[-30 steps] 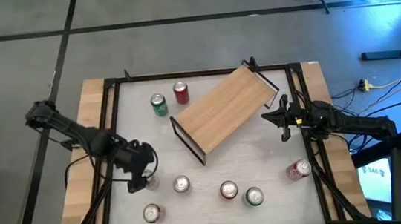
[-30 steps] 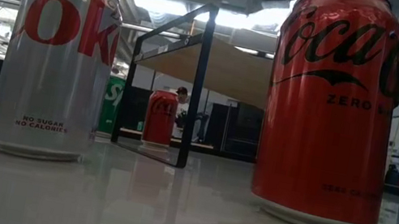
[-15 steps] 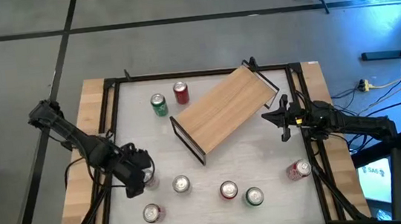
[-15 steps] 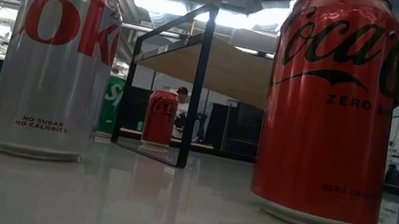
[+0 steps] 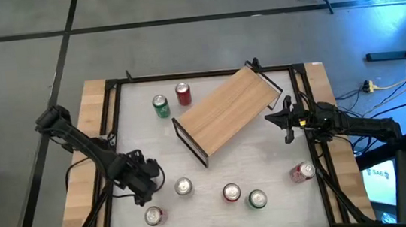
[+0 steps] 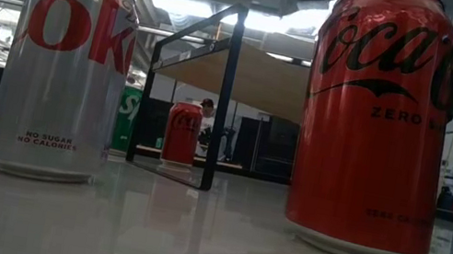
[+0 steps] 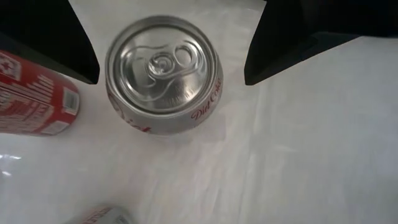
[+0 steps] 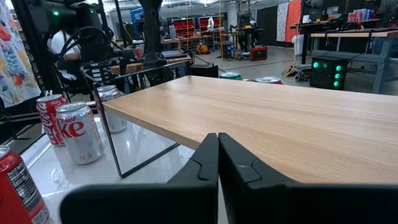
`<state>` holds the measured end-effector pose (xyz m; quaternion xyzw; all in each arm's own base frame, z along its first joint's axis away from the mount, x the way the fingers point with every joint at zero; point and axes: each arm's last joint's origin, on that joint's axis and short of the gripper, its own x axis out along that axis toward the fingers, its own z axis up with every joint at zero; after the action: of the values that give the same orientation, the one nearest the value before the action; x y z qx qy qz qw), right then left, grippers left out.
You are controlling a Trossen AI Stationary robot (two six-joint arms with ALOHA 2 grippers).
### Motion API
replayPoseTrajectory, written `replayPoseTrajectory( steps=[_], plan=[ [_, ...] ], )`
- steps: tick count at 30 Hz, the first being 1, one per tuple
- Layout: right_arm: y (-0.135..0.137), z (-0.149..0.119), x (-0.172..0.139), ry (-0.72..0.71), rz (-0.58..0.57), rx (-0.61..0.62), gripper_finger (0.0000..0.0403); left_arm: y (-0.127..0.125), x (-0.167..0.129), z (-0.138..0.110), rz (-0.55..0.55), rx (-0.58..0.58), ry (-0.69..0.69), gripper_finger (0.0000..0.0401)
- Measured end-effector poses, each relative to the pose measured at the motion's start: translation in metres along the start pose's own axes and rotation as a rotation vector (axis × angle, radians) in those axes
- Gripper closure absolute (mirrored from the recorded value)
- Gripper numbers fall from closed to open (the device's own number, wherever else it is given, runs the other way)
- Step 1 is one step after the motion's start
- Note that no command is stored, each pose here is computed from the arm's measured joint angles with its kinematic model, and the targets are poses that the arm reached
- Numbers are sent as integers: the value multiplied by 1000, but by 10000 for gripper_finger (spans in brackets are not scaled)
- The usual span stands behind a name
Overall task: Place canned beverage on shelf
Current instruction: Put the left silver soda can on the shelf
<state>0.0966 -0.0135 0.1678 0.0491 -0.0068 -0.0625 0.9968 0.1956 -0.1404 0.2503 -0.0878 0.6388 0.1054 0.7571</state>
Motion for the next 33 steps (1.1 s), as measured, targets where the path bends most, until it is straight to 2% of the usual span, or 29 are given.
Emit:
replayPoseTrajectory(
  steps=[14, 33],
  plan=[
    [0, 0, 0, 0, 0, 0, 402, -9, 19, 4, 66, 11, 39, 11],
    [0, 0, 0, 0, 0, 0, 402, -12, 20, 6, 41, 5, 19, 11]
  ],
)
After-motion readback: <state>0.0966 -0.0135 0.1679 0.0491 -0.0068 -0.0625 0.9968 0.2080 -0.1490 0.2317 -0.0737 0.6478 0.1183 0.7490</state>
